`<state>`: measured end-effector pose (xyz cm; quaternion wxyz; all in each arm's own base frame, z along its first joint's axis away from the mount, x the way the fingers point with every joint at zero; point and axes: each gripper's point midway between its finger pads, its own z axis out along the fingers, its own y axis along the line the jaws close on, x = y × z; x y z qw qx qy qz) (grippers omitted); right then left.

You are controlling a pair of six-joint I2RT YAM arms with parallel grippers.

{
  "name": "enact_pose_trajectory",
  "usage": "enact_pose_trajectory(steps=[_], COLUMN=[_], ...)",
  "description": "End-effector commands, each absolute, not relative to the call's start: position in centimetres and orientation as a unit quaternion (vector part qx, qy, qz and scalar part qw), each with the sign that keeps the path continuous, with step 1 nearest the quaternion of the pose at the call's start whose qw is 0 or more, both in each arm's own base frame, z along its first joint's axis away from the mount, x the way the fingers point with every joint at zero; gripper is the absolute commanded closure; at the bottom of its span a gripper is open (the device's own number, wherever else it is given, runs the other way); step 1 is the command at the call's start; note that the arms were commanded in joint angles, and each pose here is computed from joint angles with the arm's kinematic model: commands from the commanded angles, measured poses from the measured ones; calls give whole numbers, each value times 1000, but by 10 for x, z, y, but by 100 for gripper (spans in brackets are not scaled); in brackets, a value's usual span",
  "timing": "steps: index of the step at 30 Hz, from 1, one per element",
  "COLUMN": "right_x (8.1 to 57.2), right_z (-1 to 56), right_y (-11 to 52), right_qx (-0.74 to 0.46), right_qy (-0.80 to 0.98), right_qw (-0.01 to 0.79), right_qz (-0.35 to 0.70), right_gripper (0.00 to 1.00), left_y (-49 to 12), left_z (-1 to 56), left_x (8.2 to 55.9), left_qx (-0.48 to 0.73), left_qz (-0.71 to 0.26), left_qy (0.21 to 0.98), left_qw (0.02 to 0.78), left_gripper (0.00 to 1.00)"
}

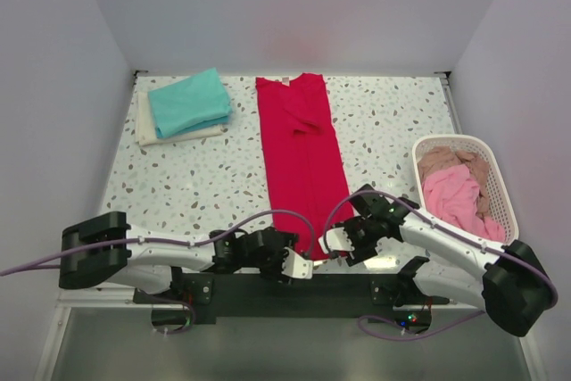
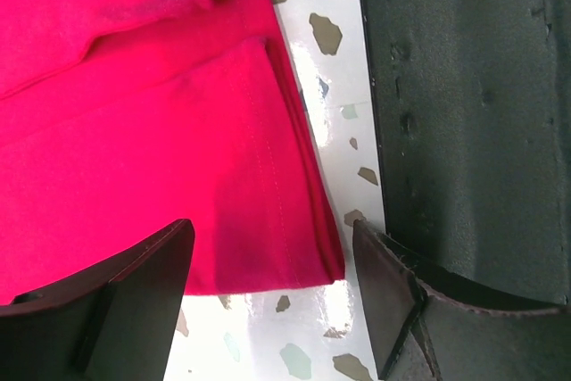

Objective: Fold and stack the t-shirts
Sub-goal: Fold the tshirt

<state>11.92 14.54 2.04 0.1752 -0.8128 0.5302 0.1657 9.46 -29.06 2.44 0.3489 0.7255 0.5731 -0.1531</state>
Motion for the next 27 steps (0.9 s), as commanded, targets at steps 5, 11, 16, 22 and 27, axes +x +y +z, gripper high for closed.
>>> enact_pose_trajectory(steps=[5,11,16,22,27], right_x=[130,130,130,131,136], right_z=[16,6,3,5,24], right_y=[146,141,141,141,149], right_qx=[-827,-843,-845,-840,-812], right_qy=[517,502,500,508,544], right_qw=[179,165,165,164,188], right_qz=[130,103,96,93,99], right_gripper=[38,44,62,100,100], left_y=[-304,-297,-295,-297,-304], left_z=[32,20,17,21,45], left_x=[106,106,107,109,118], left_qx=[728,736,739,742,726], left_qz=[-132,-117,-112,-108,-118], left_qy=[558,563,561,554,549], left_qw=[376,358,356,360,396], left_gripper=[34,58,66,89,100])
